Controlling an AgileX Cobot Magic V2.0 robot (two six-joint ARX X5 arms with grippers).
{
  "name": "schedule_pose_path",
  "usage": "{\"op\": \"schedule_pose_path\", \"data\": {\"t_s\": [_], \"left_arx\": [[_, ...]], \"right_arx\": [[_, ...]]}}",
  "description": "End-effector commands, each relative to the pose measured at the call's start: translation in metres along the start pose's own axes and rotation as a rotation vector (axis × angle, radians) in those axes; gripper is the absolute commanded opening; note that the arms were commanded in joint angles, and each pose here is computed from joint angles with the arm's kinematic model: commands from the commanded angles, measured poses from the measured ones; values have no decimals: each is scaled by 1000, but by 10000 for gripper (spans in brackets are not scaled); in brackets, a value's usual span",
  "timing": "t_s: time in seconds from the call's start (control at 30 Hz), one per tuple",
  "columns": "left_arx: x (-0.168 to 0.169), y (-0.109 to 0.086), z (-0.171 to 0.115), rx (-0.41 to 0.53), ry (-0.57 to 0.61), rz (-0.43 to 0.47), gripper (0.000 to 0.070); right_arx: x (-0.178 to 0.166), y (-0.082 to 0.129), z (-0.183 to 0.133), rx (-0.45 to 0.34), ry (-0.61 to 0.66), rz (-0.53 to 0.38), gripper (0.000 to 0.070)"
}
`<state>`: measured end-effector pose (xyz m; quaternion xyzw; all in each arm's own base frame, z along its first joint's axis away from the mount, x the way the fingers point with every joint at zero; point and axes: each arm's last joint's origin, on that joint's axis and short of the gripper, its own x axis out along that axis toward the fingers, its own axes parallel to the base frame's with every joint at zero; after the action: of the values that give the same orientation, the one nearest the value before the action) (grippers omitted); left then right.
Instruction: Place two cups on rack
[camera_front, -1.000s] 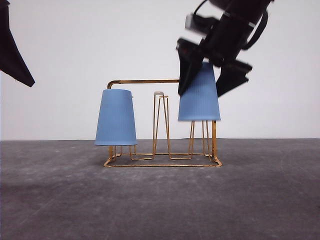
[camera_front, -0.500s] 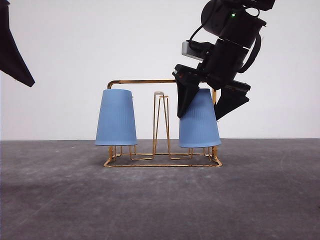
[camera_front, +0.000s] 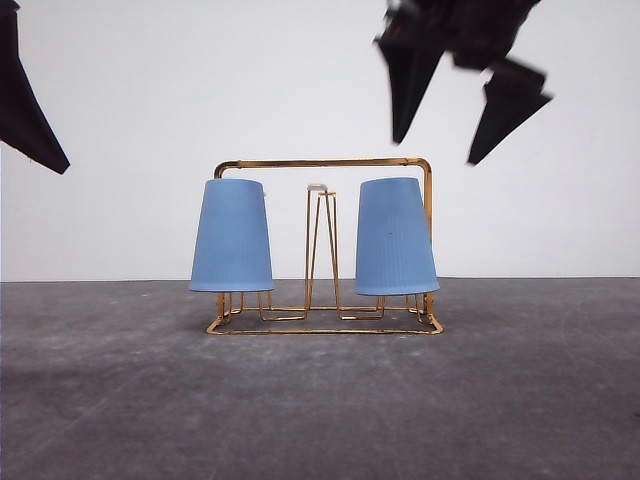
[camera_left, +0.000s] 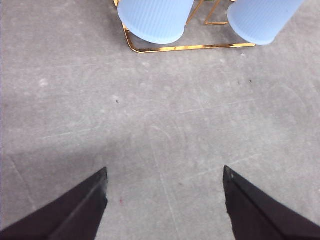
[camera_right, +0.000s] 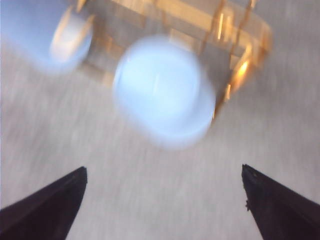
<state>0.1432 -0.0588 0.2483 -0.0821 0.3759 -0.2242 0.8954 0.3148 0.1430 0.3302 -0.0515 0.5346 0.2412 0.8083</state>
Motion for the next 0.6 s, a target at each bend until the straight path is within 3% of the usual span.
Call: {"op": "schedule_pose_path", "data": {"t_s": [0.0, 0.43, 0.57], "left_arx": [[0, -1, 3, 5, -10, -4, 423], [0, -1, 3, 5, -11, -4, 423], [0, -1, 3, 5, -11, -4, 423]], "right_arx": [[-1, 2, -4, -21, 6, 1, 614], [-7, 1, -109, -80, -311, 35, 614], [2, -1, -144, -48, -432, 78, 614]]}}
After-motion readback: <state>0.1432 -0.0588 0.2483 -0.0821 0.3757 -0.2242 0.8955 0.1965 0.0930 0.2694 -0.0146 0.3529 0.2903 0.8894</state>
